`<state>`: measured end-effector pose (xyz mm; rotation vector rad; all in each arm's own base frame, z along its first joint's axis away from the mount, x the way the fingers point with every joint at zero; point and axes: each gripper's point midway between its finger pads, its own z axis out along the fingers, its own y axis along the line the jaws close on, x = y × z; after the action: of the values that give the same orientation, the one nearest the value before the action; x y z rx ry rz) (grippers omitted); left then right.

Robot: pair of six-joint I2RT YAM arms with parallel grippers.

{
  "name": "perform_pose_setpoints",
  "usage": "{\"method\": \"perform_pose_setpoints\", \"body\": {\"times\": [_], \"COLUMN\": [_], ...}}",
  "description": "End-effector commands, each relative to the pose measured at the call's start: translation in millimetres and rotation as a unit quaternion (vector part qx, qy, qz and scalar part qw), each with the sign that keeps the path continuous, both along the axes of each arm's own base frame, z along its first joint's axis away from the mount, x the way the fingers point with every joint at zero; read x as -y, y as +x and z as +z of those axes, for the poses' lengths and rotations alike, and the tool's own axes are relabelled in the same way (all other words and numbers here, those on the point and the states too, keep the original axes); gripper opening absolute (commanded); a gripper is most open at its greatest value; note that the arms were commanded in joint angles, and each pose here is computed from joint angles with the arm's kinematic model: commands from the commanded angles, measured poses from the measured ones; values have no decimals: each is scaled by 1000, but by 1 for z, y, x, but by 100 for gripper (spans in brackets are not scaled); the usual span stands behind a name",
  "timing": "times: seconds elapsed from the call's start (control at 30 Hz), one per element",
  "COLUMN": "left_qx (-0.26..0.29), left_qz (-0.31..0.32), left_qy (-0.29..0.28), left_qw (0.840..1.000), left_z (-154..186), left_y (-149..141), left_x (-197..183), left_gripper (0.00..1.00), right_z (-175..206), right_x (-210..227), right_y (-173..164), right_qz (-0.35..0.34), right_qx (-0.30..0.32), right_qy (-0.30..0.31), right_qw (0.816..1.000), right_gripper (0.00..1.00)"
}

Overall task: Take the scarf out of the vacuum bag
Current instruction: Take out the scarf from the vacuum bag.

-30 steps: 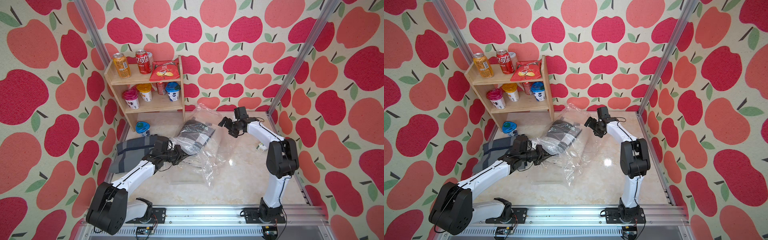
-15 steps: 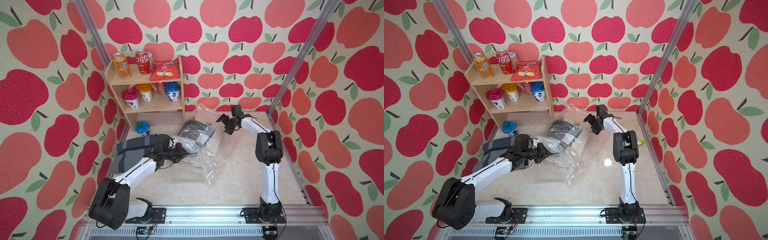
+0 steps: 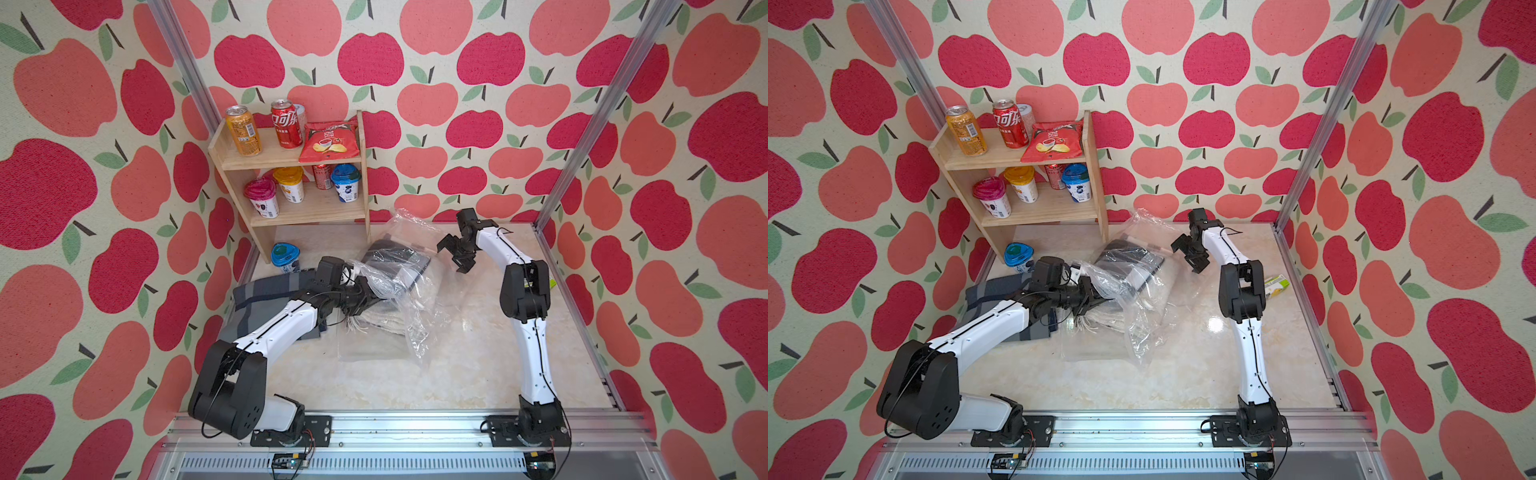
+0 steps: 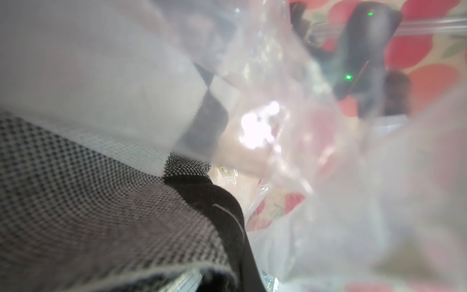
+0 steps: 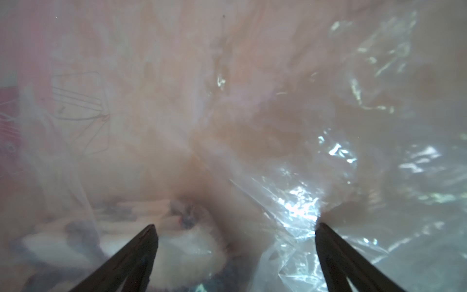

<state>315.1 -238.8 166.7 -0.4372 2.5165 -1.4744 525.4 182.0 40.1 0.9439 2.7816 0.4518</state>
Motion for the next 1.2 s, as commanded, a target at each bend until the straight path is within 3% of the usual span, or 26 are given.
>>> {"method": "perform_pose_setpoints", "body": {"times": [0.0,0.13,0.3,0.53,0.77,1.17], "left_qx": [40,43,48,50,68,63], "left_qz": [-28,-42,-66,-100,-110,-113], "left_qy": [-9,-15,-22,-19,6,17], "left_qw": [999,998,996,994,992,991], "left_z": [19,24,32,50,72,75], "left_y": [15,26,26,-5,-39,-80], "left_x": [7,16,29,39,20,-8], "left_gripper": [0,0,0,0,0,0], "right_z": [-30,-39,-51,-57,-61,-61], "right_x": [41,68,94,114,117,118], "right_y": [-35,-47,-59,-69,-71,-70], "right_qz": [-39,-76,-111,-145,-160,-175], "right_qx": [-92,-125,-155,-178,-186,-188], "right_qy": [-107,-143,-139,-137,-132,-127], "right_qw": [989,979,972,964,960,958], "right_gripper": [100,100,100,100,100,100]}}
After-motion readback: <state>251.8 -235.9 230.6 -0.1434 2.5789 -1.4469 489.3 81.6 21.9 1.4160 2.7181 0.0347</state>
